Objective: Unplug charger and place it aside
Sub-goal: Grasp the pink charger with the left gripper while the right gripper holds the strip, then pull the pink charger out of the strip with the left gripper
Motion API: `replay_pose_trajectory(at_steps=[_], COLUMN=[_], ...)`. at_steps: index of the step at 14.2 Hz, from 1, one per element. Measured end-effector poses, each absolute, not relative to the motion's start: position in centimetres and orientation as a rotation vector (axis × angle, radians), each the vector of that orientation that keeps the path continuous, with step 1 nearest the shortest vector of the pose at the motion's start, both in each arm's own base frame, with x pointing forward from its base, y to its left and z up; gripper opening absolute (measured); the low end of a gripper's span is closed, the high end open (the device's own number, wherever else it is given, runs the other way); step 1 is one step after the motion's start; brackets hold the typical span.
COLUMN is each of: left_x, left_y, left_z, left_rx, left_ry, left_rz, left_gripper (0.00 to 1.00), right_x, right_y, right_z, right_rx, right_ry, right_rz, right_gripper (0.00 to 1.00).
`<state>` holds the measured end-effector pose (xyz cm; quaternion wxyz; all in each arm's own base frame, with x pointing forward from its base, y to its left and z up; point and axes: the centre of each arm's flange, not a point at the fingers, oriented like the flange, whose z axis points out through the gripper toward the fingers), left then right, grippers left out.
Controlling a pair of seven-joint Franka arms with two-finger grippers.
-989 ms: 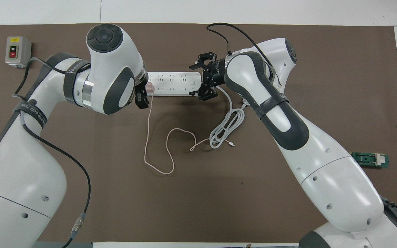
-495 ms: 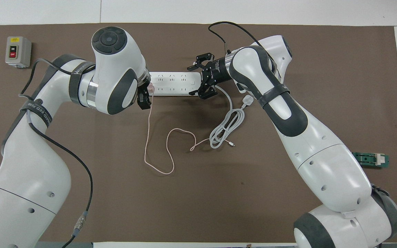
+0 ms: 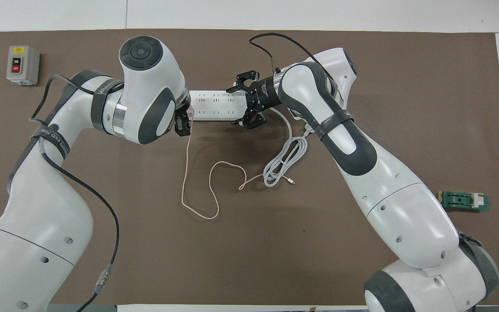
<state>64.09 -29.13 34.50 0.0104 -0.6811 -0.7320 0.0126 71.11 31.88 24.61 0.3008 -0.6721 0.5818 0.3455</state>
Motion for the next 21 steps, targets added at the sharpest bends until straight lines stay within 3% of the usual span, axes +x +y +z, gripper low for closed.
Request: replay_pose_trajectory(at_steps=[4, 14, 19, 21], left_x=[64.7, 64.8, 64.5, 64.3], left_y=[-29.0, -28.8, -25.9, -25.7], left_z=[34.9, 35.6, 43.3, 44.2], left_rx=[-2.161, -2.215, -2.218, -2.22], left_ry=[-2.309, -2.264, -2.304, -2.305], left_rz=[-0.002, -0.006, -0.049, -0.053], left_gripper=[0.33, 0.33, 0.33, 0.33], right_x=[71.2, 72.0, 71.8, 71.7], right_y=[31.5, 29.6, 30.3, 30.4], right_z=[24.2, 24.0, 23.7, 23.8], right_rx=[-1.83, -1.855, -1.86, -1.857], right_ry=[1.508, 1.528, 1.532, 1.539], right_rz=[0.884, 0.825, 0.798, 0.787], right_gripper=[1.0, 1.0, 0.97, 0.95])
